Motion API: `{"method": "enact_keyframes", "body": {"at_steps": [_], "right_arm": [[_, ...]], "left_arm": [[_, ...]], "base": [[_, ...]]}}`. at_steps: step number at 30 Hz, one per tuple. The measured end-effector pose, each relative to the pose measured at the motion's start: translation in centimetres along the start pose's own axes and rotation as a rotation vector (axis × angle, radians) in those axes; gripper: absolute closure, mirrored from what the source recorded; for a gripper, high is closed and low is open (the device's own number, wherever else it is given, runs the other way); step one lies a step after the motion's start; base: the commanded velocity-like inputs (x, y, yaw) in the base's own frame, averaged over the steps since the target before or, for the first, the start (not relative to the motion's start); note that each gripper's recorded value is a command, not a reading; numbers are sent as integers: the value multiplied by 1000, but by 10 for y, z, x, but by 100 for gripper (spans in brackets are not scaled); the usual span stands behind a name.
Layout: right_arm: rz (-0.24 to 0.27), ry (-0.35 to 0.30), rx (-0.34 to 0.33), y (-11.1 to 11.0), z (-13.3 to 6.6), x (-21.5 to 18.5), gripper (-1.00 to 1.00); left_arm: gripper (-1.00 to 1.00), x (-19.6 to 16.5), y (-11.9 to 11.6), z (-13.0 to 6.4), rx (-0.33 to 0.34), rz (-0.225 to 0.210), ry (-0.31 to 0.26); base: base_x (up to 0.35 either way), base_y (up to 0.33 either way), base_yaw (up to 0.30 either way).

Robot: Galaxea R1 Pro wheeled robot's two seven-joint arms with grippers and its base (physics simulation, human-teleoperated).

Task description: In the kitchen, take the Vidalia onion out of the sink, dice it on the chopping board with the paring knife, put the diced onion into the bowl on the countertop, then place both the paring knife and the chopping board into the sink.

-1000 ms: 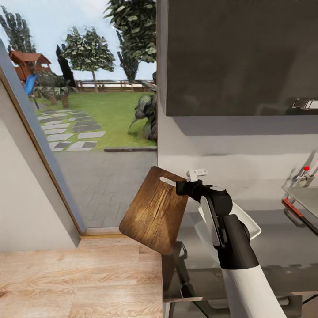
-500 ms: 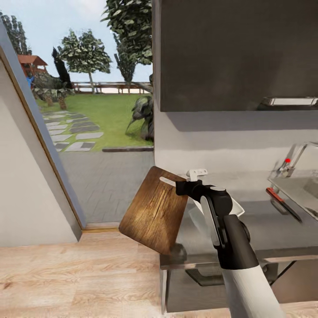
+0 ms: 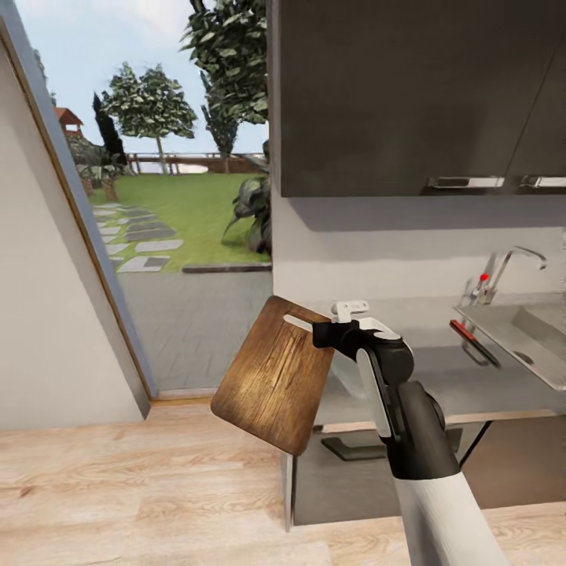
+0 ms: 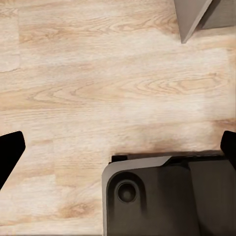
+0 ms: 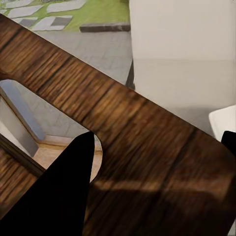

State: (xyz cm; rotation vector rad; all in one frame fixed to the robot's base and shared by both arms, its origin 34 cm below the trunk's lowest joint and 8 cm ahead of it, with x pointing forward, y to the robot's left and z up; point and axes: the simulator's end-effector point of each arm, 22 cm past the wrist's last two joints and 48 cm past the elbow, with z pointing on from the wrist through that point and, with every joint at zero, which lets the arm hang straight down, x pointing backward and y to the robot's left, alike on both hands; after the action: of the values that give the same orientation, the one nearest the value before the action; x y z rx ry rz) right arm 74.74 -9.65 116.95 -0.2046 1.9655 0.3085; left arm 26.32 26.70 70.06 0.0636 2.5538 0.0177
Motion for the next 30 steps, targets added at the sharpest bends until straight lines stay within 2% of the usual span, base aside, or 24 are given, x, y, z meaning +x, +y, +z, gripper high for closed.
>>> {"method": "enact_keyframes", "body": {"at_steps": [5,19,30], "right_arm": [[0,-7,-4,2,-3,-4,100],[-8,-27,-1,5,-12,-15,100],[-13,-41,-3,7,-19,-22,100]], "left_arm": [[-100,-2,0,0,-2,0,-8],[-100,-10,1,1,-3,1,-30],[-100,-15,1,1,-4,1,-48]], "base": [[-17,-123,0],[-1,-288,0],[0,-39,0]]}}
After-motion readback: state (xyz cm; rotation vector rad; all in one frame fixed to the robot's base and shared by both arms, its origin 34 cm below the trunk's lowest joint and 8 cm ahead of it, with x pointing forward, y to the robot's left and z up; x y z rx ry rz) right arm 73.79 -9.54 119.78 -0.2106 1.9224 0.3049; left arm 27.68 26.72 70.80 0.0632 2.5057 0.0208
